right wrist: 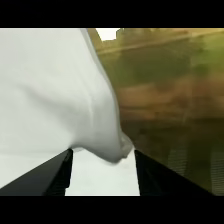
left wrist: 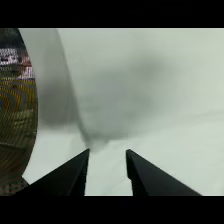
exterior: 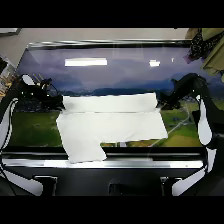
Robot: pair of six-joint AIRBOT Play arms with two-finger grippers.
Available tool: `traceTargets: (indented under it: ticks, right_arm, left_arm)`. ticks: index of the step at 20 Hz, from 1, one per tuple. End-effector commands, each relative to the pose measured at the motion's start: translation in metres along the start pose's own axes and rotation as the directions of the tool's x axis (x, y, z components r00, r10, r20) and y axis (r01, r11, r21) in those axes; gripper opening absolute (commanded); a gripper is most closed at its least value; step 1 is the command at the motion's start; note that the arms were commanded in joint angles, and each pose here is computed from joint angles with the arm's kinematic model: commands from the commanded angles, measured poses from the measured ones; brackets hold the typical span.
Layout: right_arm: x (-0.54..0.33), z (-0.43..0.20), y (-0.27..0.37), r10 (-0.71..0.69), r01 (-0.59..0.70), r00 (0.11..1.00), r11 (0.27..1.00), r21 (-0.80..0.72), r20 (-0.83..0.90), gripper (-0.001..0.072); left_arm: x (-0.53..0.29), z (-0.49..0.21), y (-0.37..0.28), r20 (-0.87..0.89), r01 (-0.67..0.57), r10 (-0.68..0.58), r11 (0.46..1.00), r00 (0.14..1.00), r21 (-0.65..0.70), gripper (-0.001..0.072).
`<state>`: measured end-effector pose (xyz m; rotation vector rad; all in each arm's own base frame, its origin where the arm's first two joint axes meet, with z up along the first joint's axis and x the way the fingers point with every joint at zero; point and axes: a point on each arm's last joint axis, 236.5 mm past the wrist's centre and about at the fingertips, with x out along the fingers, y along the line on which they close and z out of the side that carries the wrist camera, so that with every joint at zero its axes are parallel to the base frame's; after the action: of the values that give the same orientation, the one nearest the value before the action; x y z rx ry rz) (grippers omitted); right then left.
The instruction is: Fold the clothes and pants, and hang the long-sleeved shirts on hangers.
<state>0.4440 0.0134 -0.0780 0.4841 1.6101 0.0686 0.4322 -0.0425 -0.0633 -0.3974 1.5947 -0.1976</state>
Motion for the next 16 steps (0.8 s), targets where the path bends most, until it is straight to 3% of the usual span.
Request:
traceTargets:
  ticks: [1, 4, 8, 12, 16]
  right_arm:
    - [-0.014, -0.007, 0.0, -0.011, 0.011, 1.0, 0.999, -0.041, -0.006, 0.0483]
    - [-0.066, -0.004, -0.013, -0.054, 0.064, 0.993, 0.994, -0.092, 0.109, 0.0491]
    - [-0.128, -0.009, -0.033, 0.035, -0.029, 0.969, 0.999, -0.027, 0.245, 0.0491]
    - [-0.12, -0.051, -0.043, 0.081, -0.092, 0.974, 0.995, 0.046, 0.211, 0.0491]
    - [-0.1, -0.084, -0.04, 0.106, -0.119, 0.981, 0.99, 0.072, 0.166, 0.049]
  left_arm:
    - [-0.023, 0.01, -0.001, 0.056, 0.004, -0.004, 1.0, 0.998, -0.004, 0.0386]
    - [-0.08, 0.005, 0.012, 0.122, -0.019, 0.019, 1.0, 0.992, -0.001, 0.0387]
    - [-0.113, -0.039, 0.039, 0.164, 0.017, 0.004, 0.992, 0.986, -0.121, 0.0387]
    - [-0.058, -0.133, 0.03, 0.108, 0.164, -0.139, 0.947, 0.984, -0.275, 0.0387]
    - [0.003, -0.199, -0.001, 0.111, 0.31, -0.291, 0.86, 0.95, -0.405, 0.0387]
